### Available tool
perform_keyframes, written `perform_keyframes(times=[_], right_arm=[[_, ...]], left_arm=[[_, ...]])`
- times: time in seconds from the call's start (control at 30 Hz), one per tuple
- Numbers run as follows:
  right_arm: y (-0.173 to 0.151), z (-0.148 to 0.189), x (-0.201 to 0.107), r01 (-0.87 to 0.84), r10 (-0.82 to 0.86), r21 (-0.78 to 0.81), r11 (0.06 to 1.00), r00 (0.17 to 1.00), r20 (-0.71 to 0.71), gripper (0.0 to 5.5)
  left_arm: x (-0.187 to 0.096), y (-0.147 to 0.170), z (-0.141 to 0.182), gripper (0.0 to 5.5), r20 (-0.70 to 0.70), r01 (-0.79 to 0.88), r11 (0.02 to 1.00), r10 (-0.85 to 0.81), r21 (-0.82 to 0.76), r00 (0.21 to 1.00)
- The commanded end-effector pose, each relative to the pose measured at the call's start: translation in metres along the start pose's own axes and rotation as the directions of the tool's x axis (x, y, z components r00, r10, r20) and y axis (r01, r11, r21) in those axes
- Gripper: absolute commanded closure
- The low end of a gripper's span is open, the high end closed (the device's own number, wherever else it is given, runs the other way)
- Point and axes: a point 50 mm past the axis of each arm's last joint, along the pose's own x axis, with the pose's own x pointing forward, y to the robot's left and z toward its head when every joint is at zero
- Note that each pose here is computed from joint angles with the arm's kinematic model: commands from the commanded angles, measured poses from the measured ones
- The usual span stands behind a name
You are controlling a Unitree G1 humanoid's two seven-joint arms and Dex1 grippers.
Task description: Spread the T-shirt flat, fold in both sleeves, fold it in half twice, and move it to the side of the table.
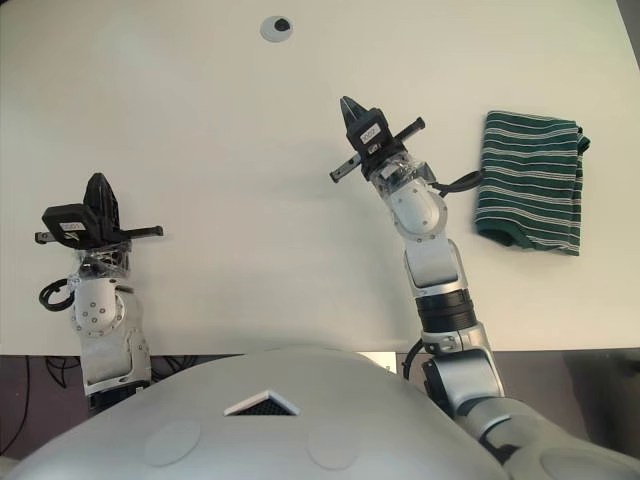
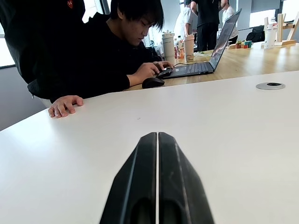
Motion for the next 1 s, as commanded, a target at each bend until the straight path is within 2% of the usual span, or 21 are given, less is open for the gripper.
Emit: perform_keyframes(times=[0.03, 0.6, 1.0], right_arm=[[-0.004, 0.001, -0.003, 0.015, -0.015, 0.001, 1.0, 1.0, 0.0, 5.46], [-0.01, -0.005, -0.021, 0.087, -0.087, -0.004, 0.996, 0.996, -0.029, 5.46], [-0.01, -0.005, -0.018, 0.08, -0.08, -0.01, 0.997, 0.996, -0.031, 5.46]], left_arm=[[0.006, -0.002, 0.004, 5.5, 0.011, 0.03, 0.999, -0.03, 0.011, 0.999], [0.025, -0.018, 0.008, 5.5, 0.028, 0.122, 0.993, -0.122, 0.004, 0.992], [0.022, -0.016, 0.009, 5.5, 0.025, 0.102, 0.995, -0.102, -0.003, 0.994]])
